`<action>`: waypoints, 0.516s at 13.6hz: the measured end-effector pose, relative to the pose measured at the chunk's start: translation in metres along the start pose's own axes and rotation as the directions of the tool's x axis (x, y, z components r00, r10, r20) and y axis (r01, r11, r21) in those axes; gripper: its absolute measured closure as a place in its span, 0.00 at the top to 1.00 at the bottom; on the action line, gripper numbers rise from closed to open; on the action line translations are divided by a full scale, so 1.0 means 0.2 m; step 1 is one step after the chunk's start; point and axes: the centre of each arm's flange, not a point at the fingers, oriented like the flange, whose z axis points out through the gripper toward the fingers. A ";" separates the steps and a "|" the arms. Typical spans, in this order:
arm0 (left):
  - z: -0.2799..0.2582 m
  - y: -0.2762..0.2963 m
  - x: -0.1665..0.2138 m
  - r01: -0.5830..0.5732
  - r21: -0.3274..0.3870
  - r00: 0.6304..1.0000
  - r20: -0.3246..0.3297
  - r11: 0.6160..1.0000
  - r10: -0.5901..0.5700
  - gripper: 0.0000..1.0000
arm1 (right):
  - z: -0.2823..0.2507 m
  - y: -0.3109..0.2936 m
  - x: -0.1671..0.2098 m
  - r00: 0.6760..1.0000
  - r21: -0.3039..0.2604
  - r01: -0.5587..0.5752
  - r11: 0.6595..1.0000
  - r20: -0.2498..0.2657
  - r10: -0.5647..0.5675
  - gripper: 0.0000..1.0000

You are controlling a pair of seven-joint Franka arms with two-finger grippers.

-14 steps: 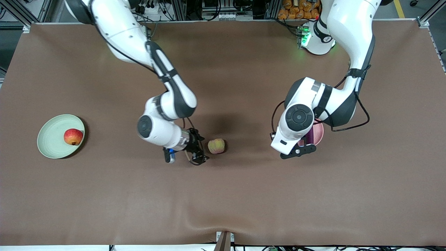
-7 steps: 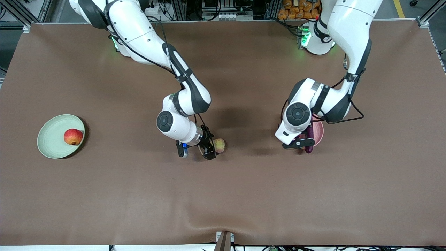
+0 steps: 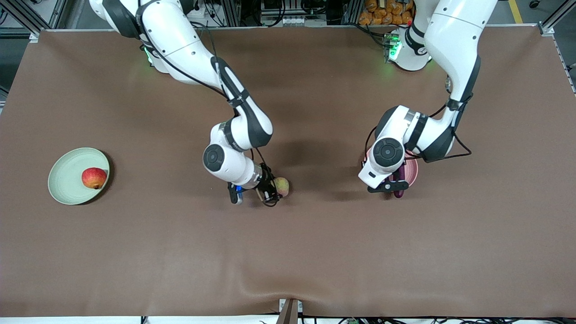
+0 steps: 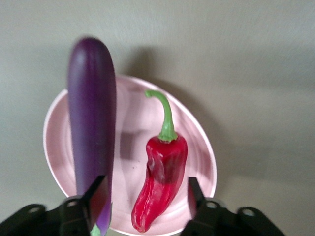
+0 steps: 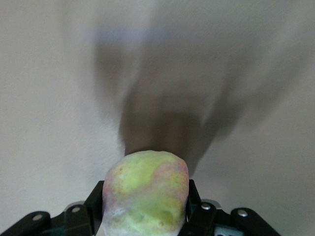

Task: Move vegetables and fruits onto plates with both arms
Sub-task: 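Release the chili on the pink plate while the right gripper carries the peach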

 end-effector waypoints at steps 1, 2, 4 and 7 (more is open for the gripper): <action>-0.07 -0.02 0.01 0.008 -0.012 1.000 -0.021 1.000 -0.009 0.91 | -0.08 -0.02 0.07 1.000 -0.072 0.016 0.997 0.012 -0.016 0.67; -0.14 -0.05 0.02 0.019 -0.025 0.999 -0.043 1.000 -0.020 0.99 | -0.19 -0.04 0.17 0.998 -0.151 0.056 0.987 0.021 -0.053 0.67; -0.31 -0.15 0.05 0.048 -0.054 0.995 -0.088 0.997 -0.053 1.00 | -0.43 0.00 0.40 0.987 -0.297 0.161 0.941 0.068 -0.147 0.67; -0.55 -0.40 0.09 0.057 -0.093 0.985 -0.158 0.994 -0.071 1.00 | -0.75 0.12 0.81 0.952 -0.443 0.306 0.842 0.120 -0.283 0.67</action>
